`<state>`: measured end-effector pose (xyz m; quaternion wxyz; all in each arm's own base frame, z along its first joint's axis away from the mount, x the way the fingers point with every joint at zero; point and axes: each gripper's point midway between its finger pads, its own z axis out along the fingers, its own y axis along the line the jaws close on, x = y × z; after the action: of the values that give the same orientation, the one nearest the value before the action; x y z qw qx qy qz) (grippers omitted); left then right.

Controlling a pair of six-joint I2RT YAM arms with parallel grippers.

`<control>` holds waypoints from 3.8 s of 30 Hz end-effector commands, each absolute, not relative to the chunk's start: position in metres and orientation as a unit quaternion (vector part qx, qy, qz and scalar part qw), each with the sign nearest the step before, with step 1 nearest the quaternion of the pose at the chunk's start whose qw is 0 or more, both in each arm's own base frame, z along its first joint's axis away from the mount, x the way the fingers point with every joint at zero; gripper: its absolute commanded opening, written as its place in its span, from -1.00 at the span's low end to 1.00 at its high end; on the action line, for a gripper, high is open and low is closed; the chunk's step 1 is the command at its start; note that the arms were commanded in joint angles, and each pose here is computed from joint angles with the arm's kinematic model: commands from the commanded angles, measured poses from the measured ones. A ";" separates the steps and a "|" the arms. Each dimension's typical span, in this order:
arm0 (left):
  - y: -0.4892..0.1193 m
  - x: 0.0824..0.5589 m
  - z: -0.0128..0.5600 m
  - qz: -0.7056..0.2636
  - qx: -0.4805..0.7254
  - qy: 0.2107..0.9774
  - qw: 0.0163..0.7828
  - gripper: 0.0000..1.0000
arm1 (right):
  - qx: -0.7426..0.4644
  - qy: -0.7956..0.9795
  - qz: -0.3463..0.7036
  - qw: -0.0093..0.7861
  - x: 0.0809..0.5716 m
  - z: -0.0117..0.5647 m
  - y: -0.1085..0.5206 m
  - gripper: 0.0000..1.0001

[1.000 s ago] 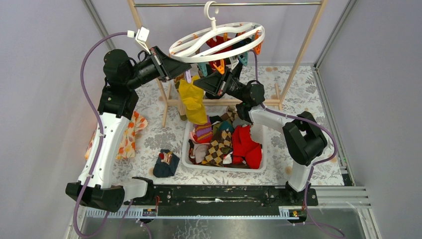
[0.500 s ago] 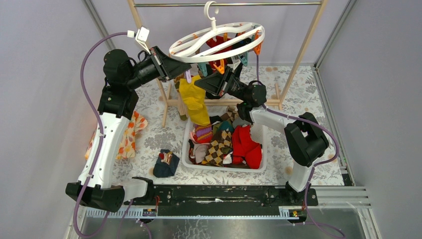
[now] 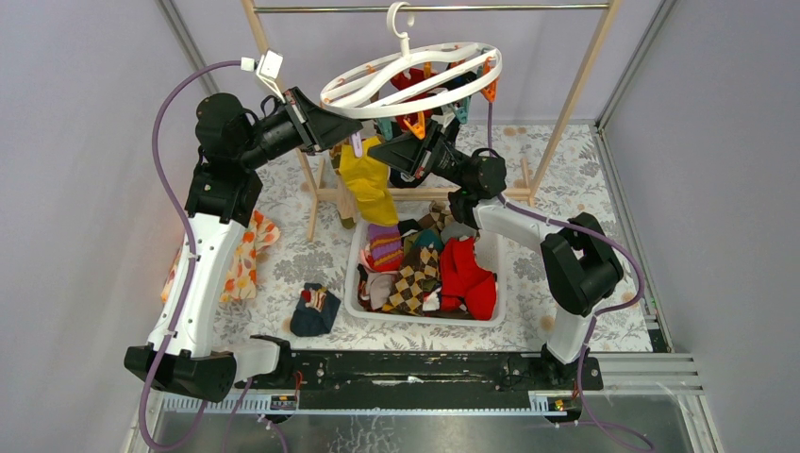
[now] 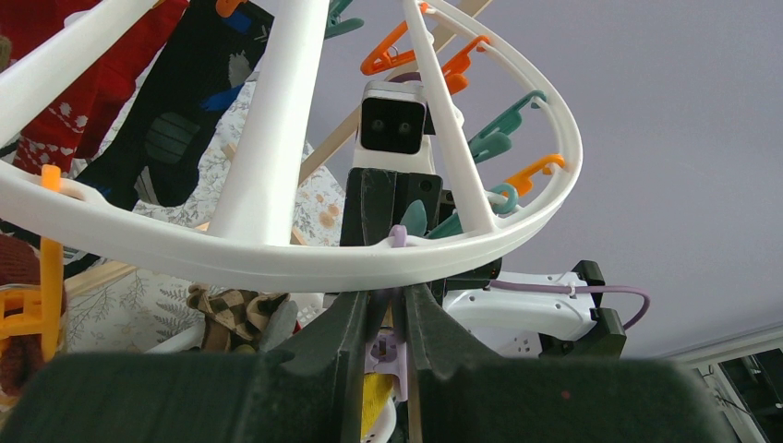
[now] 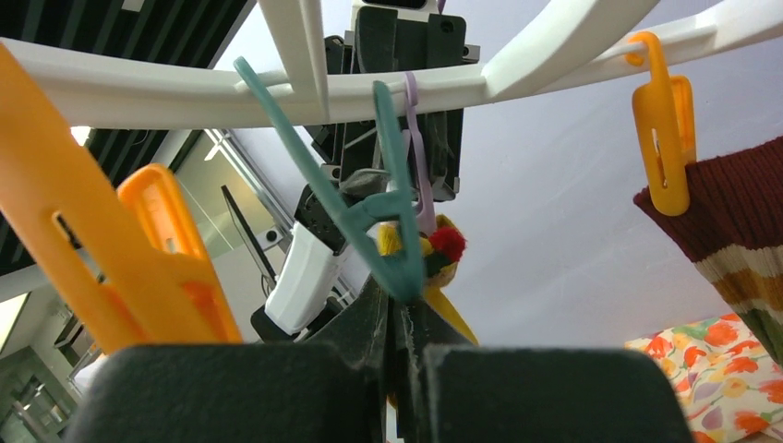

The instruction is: Clip the socks to the hanger

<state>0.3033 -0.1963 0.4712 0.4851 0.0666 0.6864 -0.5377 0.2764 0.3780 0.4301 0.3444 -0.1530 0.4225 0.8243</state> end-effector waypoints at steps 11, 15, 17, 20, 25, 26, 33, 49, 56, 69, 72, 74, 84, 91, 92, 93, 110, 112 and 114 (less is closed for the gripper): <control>-0.193 0.296 0.488 -0.524 0.096 0.668 0.520 0.18 | -0.174 0.368 0.827 0.387 0.265 0.468 0.363 -0.97; -0.190 0.294 0.486 -0.511 0.095 0.674 0.525 0.58 | -0.171 0.373 0.825 0.389 0.267 0.467 0.363 -0.87; -0.185 0.294 0.483 -0.494 0.090 0.681 0.533 0.66 | -0.170 0.377 0.823 0.390 0.267 0.466 0.364 -0.82; -0.176 0.294 0.465 -0.459 0.078 0.701 0.540 0.67 | -0.165 0.386 0.818 0.392 0.269 0.463 0.364 -0.75; -0.181 0.274 0.437 -0.471 0.105 0.710 0.513 0.39 | -0.159 0.394 0.815 0.394 0.269 0.460 0.365 -0.69; -0.183 0.271 0.435 -0.478 0.110 0.709 0.506 0.27 | -0.159 0.395 0.814 0.395 0.269 0.459 0.365 -0.67; -0.183 0.279 0.432 -0.475 0.106 0.710 0.509 -0.49 | -0.147 0.409 0.807 0.400 0.269 0.456 0.366 -0.38; -0.158 0.278 0.466 -0.391 0.105 0.699 0.590 -0.97 | -0.014 0.500 0.638 0.585 0.323 0.412 0.321 0.52; -0.157 0.276 0.463 -0.387 0.106 0.704 0.585 -0.97 | -0.051 0.459 0.638 0.616 0.320 0.440 0.339 0.50; -0.138 0.278 0.456 -0.324 0.102 0.719 0.606 -0.99 | -0.080 0.393 0.687 0.606 0.311 0.467 0.366 0.35; -0.131 0.283 0.459 -0.300 0.094 0.719 0.620 -0.99 | -0.081 0.388 0.690 0.606 0.309 0.468 0.369 0.21; -0.124 0.288 0.461 -0.282 0.086 0.719 0.629 -0.98 | -0.081 0.387 0.687 0.610 0.308 0.470 0.370 0.11; -0.120 0.294 0.466 -0.274 0.067 0.718 0.636 -0.96 | -0.109 0.460 0.514 0.716 0.295 0.473 0.395 0.14; -0.122 0.287 0.468 -0.283 0.072 0.714 0.636 -0.96 | -0.063 0.498 0.381 0.777 0.310 0.463 0.381 0.16; -0.122 0.286 0.469 -0.282 0.073 0.713 0.637 -0.96 | -0.061 0.498 0.369 0.782 0.311 0.464 0.379 0.15; -0.121 0.286 0.469 -0.280 0.075 0.713 0.638 -0.96 | -0.060 0.500 0.358 0.786 0.312 0.464 0.378 0.14; -0.123 0.280 0.473 -0.285 0.085 0.707 0.641 -0.98 | -0.077 0.504 0.299 0.807 0.320 0.470 0.372 0.20; -0.122 0.279 0.474 -0.281 0.087 0.706 0.644 -0.98 | -0.075 0.496 0.300 0.811 0.320 0.474 0.371 0.18; -0.121 0.280 0.474 -0.278 0.087 0.706 0.645 -0.98 | -0.078 0.493 0.302 0.812 0.319 0.476 0.373 0.18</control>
<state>0.2892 -0.1235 0.4520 0.6168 0.0720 0.7309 -0.2833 0.3241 0.3829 0.4370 0.7861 -0.1056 0.5308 0.2985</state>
